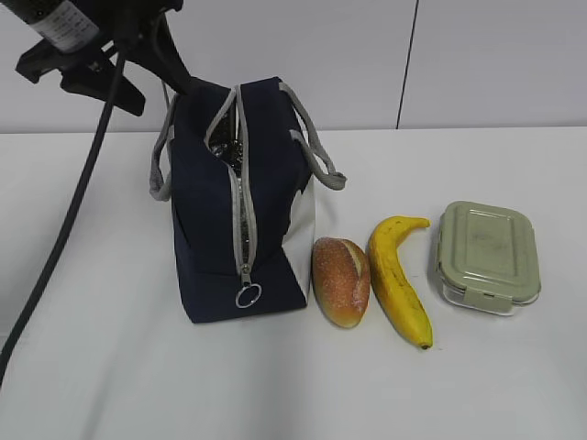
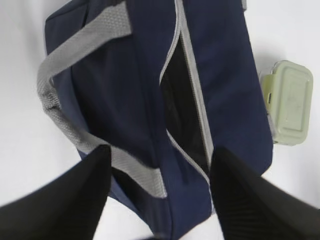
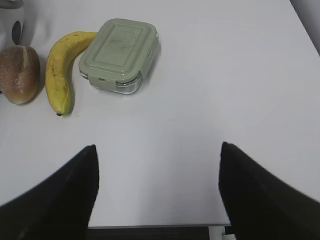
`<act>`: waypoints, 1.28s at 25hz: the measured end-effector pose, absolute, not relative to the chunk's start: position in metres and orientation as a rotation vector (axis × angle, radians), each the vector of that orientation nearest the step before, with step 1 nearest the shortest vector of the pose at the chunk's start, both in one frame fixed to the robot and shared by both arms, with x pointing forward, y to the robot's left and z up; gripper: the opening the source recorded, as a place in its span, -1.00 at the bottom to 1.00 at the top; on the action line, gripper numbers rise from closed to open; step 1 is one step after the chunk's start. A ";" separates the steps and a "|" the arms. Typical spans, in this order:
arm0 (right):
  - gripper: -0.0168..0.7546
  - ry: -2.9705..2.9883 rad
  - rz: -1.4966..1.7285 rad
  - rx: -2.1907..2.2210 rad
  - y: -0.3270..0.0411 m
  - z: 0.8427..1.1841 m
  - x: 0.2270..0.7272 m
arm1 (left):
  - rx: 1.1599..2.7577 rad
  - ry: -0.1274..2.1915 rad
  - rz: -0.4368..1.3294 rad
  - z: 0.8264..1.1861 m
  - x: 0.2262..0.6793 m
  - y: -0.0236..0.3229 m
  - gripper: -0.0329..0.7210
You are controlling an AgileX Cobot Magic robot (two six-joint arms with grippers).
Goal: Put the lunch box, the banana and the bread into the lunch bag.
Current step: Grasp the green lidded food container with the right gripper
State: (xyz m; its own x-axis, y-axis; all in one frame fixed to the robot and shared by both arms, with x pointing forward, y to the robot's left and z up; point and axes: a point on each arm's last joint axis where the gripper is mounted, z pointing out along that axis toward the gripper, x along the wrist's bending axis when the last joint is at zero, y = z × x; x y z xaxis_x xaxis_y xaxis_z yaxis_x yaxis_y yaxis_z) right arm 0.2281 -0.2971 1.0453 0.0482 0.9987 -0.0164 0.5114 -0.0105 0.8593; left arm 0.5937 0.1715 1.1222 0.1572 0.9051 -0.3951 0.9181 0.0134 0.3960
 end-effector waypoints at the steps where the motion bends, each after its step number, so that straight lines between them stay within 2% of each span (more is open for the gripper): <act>1: 0.52 1.551 0.865 1.613 -0.297 1.045 0.228 | 1.874 1.736 -0.040 1.118 0.598 0.170 0.25; 7: 0.52 1.551 0.865 1.613 -0.297 1.045 0.228 | 1.891 1.786 -0.132 1.090 0.614 0.162 0.25; 9: 0.52 1.551 0.865 1.613 -0.297 1.045 0.228 | 1.900 1.794 -0.139 1.086 0.616 0.162 0.18; 12: 0.52 1.551 0.865 1.613 -0.297 1.045 0.228 | 1.906 1.797 -0.135 1.085 0.616 0.162 -0.23; 14: 0.52 1.551 0.865 1.613 -0.297 1.045 0.228 | 1.909 1.796 -0.124 1.085 0.617 0.163 -0.65; 16: 0.52 1.551 0.865 1.613 -0.297 1.045 0.228 | 1.919 1.797 -0.107 1.085 0.617 0.164 -0.86; 32: 0.52 1.551 0.865 1.613 -0.297 1.045 0.228 | 1.909 1.791 -0.087 1.086 0.619 0.164 -0.91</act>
